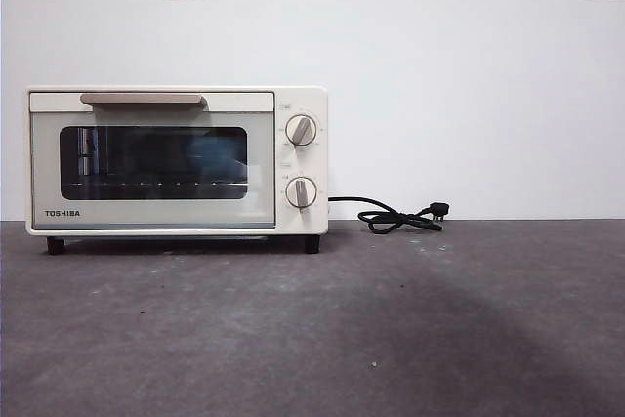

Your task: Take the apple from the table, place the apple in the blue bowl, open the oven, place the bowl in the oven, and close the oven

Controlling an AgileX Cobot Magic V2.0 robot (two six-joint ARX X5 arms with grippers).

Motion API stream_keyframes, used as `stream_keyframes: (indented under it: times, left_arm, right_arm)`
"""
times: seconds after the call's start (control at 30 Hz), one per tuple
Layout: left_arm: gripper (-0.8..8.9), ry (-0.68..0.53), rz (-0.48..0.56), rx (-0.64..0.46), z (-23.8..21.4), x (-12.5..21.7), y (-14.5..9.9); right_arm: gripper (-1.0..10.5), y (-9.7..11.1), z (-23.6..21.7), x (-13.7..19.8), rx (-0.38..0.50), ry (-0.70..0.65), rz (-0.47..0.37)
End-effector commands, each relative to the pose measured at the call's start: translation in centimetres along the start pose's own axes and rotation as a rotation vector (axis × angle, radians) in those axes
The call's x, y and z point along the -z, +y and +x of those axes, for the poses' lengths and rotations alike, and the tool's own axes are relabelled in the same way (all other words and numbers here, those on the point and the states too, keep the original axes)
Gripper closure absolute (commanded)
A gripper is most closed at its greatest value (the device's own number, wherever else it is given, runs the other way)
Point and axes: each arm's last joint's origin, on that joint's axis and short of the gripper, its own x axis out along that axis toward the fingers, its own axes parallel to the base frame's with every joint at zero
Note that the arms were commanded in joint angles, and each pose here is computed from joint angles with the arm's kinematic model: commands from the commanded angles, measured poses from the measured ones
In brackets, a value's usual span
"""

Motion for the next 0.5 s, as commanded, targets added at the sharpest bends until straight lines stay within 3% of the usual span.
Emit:
stream_keyframes:
  times: [0.03,0.17,0.5]
  left_arm:
    - [8.17,0.004,-0.007,-0.003,0.1,0.3,0.0]
    - [8.17,0.004,-0.007,-0.003,0.1,0.3,0.0]
    - [8.17,0.004,-0.007,-0.003,0.1,0.3,0.0]
  right_arm:
    - [9.4,-0.3,-0.3,2.1,0.022,0.004,-0.074]
    - [9.4,-0.5,-0.7,4.4,0.044,0.005,-0.126]
    - [9.4,-0.5,-0.7,8.7,0.045,0.031,-0.118]
